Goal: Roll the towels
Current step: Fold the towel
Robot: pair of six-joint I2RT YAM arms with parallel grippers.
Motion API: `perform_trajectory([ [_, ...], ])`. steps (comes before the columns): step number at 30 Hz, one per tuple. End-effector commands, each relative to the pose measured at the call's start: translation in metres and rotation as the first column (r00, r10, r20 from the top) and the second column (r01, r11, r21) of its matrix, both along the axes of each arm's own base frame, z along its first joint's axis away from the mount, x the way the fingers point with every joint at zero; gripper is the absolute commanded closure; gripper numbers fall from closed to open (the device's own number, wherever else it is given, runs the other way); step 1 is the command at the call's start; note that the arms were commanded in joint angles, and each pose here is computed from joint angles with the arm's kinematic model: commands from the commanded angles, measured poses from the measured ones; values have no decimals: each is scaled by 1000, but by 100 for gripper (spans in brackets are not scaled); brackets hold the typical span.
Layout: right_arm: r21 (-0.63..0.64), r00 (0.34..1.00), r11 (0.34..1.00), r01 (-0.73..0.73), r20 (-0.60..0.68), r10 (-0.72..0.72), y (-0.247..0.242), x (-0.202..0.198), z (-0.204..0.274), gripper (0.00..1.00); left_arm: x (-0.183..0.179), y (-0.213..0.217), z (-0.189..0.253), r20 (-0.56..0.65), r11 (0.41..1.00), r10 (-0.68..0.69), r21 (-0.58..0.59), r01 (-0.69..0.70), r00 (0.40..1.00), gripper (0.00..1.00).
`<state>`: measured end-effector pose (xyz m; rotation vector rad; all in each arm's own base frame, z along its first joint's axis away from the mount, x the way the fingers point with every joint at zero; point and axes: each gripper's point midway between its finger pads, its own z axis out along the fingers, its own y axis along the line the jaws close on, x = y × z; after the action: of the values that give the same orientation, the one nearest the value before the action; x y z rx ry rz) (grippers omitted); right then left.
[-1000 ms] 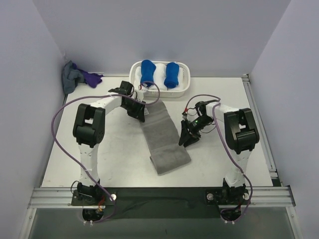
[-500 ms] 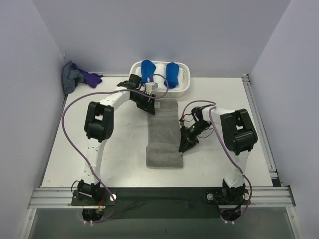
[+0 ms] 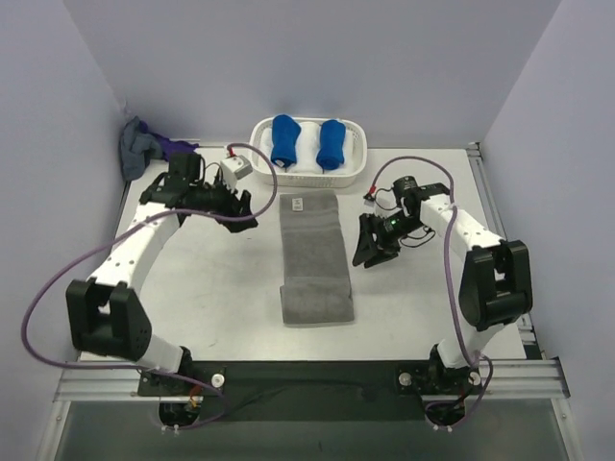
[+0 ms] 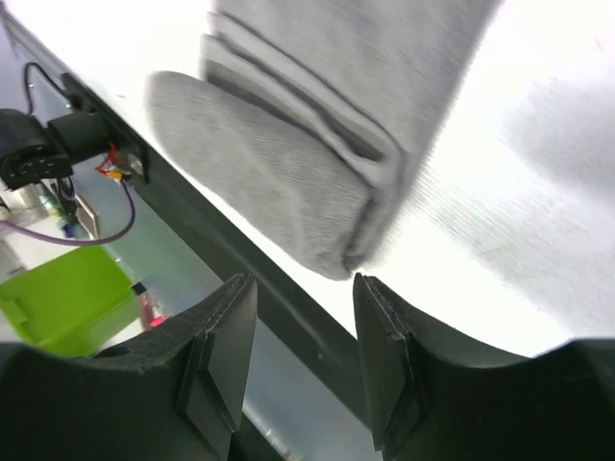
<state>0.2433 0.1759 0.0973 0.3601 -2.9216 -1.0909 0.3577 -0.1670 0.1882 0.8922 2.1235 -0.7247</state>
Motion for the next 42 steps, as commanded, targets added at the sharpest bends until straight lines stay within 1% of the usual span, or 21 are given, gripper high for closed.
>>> perform_trajectory([
  [1,101,995,993,-54,93,45,28,0,43,55,-36,-3,-4,72,992,-121,-8,122,990,20],
  [3,130,992,988,-83,102,69,50,-1,48,52,-52,-6,4,129,987,-161,-8,163,978,19],
  [4,104,988,987,-121,105,110,60,-7,44,52,-62,-7,-7,114,985,-173,0,174,978,19],
  [6,86,988,986,-142,77,135,66,-11,33,50,-69,-10,-6,144,983,-184,3,186,972,17],
  [7,70,988,987,-144,73,139,64,-12,27,49,-75,-11,-13,130,980,-196,3,197,972,16],
  [11,-102,982,984,-148,100,158,39,-5,-8,49,-84,-24,-29,123,970,-245,26,243,962,16],
  [16,-195,977,966,-170,95,192,24,-9,-29,49,-90,-33,-49,49,966,-255,-14,256,966,17],
  [17,-198,977,964,-176,86,196,23,-12,-32,48,-85,-35,-53,62,969,-246,-18,248,967,17],
  [20,-191,979,965,-181,59,195,23,-18,-36,48,-74,-48,-61,11,973,-224,-60,225,974,19],
  [21,-187,980,966,-180,51,193,23,-19,-38,48,-65,-54,-66,-26,974,-217,-75,214,976,21],
  [22,-175,982,969,-175,39,185,25,-21,-38,48,-62,-60,-66,-76,976,-199,-108,191,977,27],
  [23,-168,983,970,-174,27,181,26,-22,-39,49,-59,-67,-67,-100,972,-206,-135,192,973,30],
  [24,-164,984,971,-172,18,178,27,-23,-41,49,-53,-73,-73,-161,974,-186,-158,161,969,32],
  [26,-139,985,976,-169,-8,170,32,-24,-42,50,-48,-85,-76,-179,967,-194,-198,158,965,38],
  [27,-132,986,977,-168,-14,168,33,-24,-42,50,-48,-90,-83,-220,968,-188,-209,142,957,39],
  [32,-119,985,978,-169,-59,163,35,-30,-47,52,-44,-104,-101,-238,971,-174,-205,126,955,41],
  [34,-110,984,979,-170,-78,162,36,-33,-47,52,-43,-104,-110,-271,976,-151,-194,100,951,41],
  [37,-90,983,981,-170,-92,162,38,-35,-44,58,-40,-99,-131,-322,988,-101,-144,57,942,48],
  [38,-91,983,981,-169,-92,161,38,-34,-44,64,-40,-97,-137,-335,991,-84,-125,44,938,49],
  [40,-90,981,980,-176,-95,167,38,-36,-42,72,-42,-94,-147,-361,994,-73,-100,40,930,50],
  [42,-92,981,980,-176,-96,167,35,-38,-42,86,-43,-91,-154,-375,996,-63,-79,36,925,51],
])
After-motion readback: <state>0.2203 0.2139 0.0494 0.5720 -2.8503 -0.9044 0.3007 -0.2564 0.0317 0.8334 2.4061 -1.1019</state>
